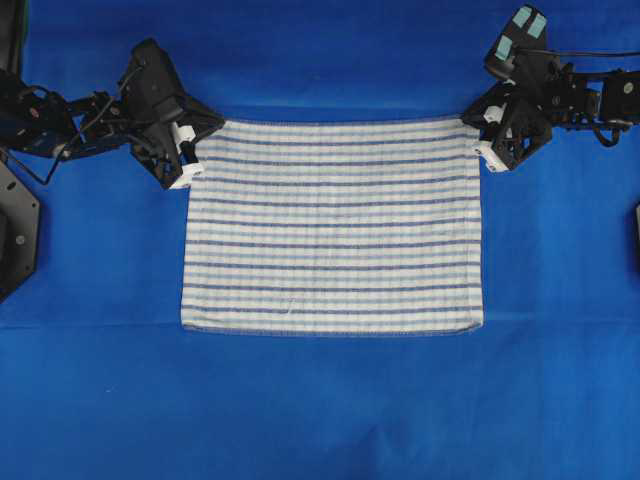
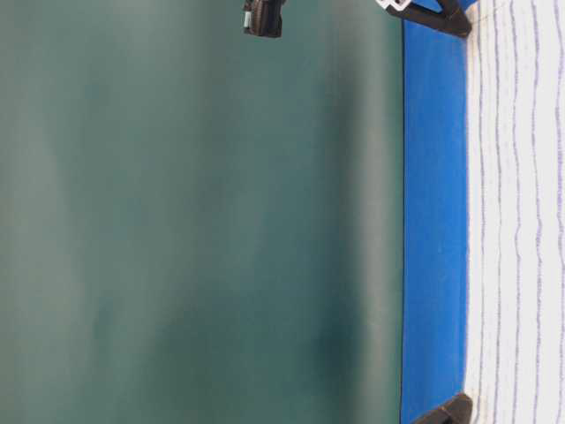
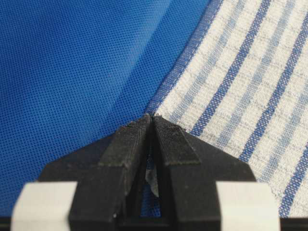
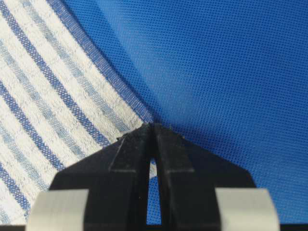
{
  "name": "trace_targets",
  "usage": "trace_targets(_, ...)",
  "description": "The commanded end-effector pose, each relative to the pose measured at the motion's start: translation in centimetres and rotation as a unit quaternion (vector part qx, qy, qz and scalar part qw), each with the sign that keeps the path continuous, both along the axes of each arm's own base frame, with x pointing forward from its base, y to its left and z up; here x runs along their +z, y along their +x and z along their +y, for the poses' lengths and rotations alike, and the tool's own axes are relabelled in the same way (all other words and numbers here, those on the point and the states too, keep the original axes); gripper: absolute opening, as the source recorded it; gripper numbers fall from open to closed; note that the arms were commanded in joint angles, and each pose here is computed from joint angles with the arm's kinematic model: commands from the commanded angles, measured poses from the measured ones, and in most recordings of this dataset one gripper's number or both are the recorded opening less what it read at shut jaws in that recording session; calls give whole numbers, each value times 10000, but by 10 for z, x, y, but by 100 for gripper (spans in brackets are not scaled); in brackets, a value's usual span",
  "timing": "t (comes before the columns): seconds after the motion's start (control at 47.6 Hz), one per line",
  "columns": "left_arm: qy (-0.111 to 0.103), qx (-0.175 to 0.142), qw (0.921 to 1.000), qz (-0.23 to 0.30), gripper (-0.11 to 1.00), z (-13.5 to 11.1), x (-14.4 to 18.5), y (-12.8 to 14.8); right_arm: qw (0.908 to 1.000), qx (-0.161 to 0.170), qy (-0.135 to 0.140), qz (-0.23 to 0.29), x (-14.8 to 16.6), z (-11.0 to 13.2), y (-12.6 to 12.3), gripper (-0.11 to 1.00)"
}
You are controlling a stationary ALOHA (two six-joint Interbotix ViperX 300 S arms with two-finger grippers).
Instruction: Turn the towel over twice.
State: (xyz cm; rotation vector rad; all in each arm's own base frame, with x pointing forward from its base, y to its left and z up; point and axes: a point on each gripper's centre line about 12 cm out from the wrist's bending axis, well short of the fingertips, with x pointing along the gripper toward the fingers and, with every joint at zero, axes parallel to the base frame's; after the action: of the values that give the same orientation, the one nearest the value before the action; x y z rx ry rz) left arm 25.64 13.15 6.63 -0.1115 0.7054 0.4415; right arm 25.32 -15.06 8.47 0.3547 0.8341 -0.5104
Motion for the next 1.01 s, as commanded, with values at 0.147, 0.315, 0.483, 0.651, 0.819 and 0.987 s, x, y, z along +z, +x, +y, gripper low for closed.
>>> trace_targets(0.147, 77, 20, 9999, -133, 1, 4, 9, 4, 9998, 6, -95, -186, 9, -3, 5, 3)
trace_targets(0.315, 198, 105, 9991, -355, 1, 13, 35, 9, 9984, -187, -281, -461, 30, -14, 0, 3)
trace_targets(0.483, 373, 301, 9967, -661, 1, 28, 73, 11, 9929, -499, -629, -882, 66, -28, -11, 3)
trace_targets(0.651, 698, 503, 9892, -1186, 1, 43, 124, 9, 9815, -864, -1113, -1300, 114, -41, -29, 3)
trace_targets(0.819, 1274, 429, 9775, -1623, 1, 46, 171, 5, 9686, -1007, -1603, -1611, 163, -38, -43, 3)
trace_targets(0.987, 1599, 382, 9671, -1940, 1, 43, 201, 1, 9547, -1099, -1941, -1971, 200, -30, -57, 3)
